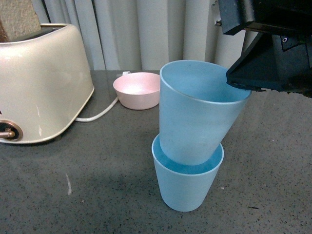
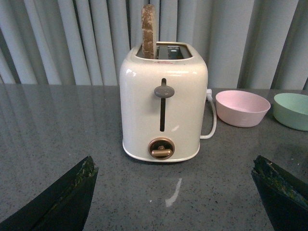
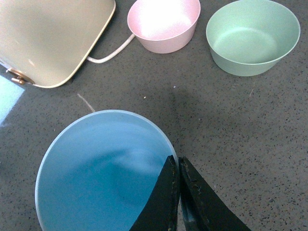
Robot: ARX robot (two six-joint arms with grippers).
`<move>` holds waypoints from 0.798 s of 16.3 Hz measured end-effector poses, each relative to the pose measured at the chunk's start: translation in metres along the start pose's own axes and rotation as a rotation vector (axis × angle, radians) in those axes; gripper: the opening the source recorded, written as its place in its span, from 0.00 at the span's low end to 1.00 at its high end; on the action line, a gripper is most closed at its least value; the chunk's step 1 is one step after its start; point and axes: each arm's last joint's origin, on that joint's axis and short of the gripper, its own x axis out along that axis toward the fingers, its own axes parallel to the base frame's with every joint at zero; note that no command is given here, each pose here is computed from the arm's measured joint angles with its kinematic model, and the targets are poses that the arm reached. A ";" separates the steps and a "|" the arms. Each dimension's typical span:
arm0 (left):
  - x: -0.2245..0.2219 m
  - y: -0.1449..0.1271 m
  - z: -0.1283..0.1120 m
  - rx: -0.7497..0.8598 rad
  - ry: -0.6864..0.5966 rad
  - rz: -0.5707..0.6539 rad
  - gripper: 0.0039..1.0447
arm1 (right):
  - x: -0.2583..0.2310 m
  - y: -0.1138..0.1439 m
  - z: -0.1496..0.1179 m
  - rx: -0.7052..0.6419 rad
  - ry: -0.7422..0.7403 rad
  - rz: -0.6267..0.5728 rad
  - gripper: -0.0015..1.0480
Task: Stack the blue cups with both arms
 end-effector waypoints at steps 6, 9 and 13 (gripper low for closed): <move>0.000 0.000 0.000 0.000 0.000 0.000 0.94 | -0.012 -0.018 0.013 0.068 -0.040 0.015 0.65; 0.000 0.000 0.000 0.000 0.000 0.000 0.94 | -0.046 -0.049 0.023 0.182 -0.234 -0.033 0.95; 0.000 0.000 0.000 0.000 0.000 0.000 0.94 | -0.094 -0.078 -0.021 0.267 -0.466 -0.220 0.94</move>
